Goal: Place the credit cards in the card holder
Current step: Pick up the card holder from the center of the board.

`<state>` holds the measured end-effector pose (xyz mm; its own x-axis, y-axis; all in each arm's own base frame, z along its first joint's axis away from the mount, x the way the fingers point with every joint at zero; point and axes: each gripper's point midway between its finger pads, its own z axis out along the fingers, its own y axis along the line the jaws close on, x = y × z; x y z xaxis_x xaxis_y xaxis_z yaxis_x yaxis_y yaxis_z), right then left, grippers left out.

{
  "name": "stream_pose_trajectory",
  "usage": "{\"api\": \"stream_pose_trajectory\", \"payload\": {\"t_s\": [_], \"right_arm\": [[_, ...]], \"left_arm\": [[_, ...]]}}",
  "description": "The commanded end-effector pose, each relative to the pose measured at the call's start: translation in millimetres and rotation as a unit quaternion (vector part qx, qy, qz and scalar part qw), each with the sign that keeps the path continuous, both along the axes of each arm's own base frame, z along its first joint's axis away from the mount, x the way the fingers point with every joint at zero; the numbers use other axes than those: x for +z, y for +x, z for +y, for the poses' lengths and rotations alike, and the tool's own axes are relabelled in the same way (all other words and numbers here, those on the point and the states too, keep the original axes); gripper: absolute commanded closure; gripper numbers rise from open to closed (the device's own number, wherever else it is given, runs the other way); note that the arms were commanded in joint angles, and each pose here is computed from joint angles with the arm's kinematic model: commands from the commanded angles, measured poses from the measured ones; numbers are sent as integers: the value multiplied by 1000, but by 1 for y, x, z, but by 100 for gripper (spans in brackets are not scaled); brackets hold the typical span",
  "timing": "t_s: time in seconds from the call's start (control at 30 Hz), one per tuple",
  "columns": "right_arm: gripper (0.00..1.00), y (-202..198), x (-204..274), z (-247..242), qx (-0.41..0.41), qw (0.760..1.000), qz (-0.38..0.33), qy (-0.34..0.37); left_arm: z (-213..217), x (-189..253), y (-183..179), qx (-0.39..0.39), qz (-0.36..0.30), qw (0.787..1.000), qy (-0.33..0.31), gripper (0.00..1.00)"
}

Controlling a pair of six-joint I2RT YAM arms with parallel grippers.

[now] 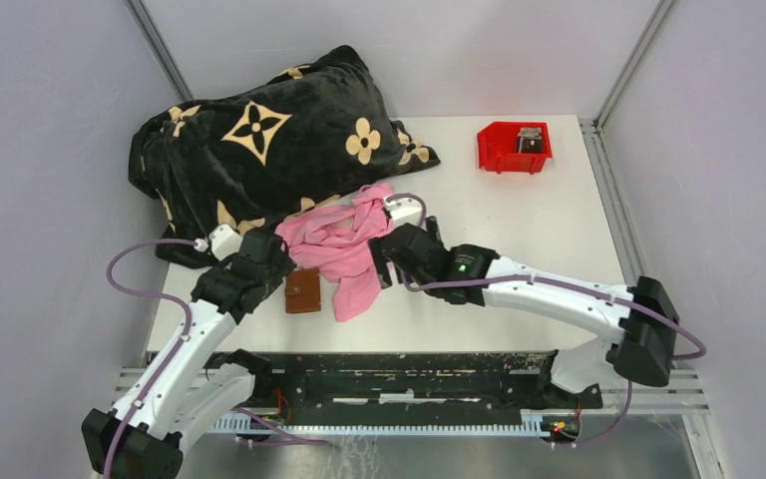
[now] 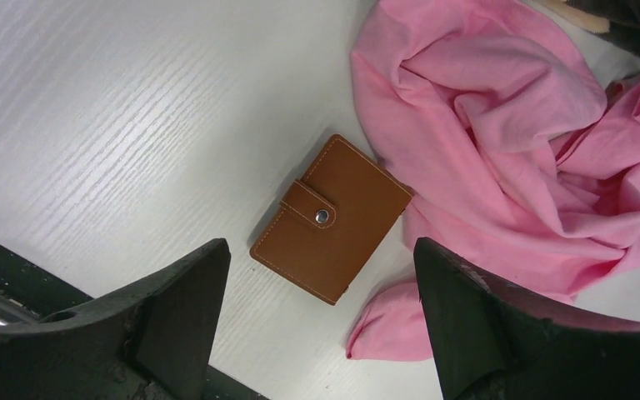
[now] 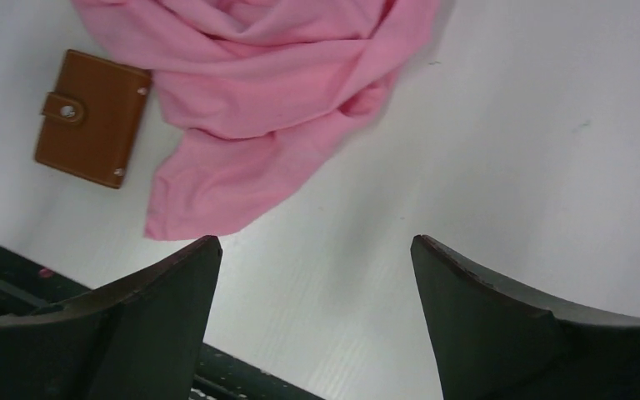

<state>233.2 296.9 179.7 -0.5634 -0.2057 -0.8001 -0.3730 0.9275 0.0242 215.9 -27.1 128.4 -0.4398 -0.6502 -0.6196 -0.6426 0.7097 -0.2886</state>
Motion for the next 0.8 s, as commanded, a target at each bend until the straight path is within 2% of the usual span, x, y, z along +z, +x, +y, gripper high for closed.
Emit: {"api": "stream_pose_trajectory", "payload": {"t_s": [0.0, 0.13, 0.37, 0.5, 0.77], "right_arm": [[10, -10, 19, 65, 51, 995, 21, 80], [16, -22, 13, 104, 85, 988, 58, 116], [17, -35, -4, 145, 125, 977, 105, 136], [18, -38, -17, 162, 138, 972, 126, 140], [22, -46, -41, 191, 168, 960, 170, 146]], "left_arm": [[7, 1, -5, 80, -25, 996, -36, 13], [10, -3, -13, 115, -27, 991, -57, 16], [4, -15, -20, 141, -21, 985, -97, 19], [4, -19, -20, 140, -14, 986, -94, 27], [5, -34, -20, 137, 3, 987, -79, 33]]}}
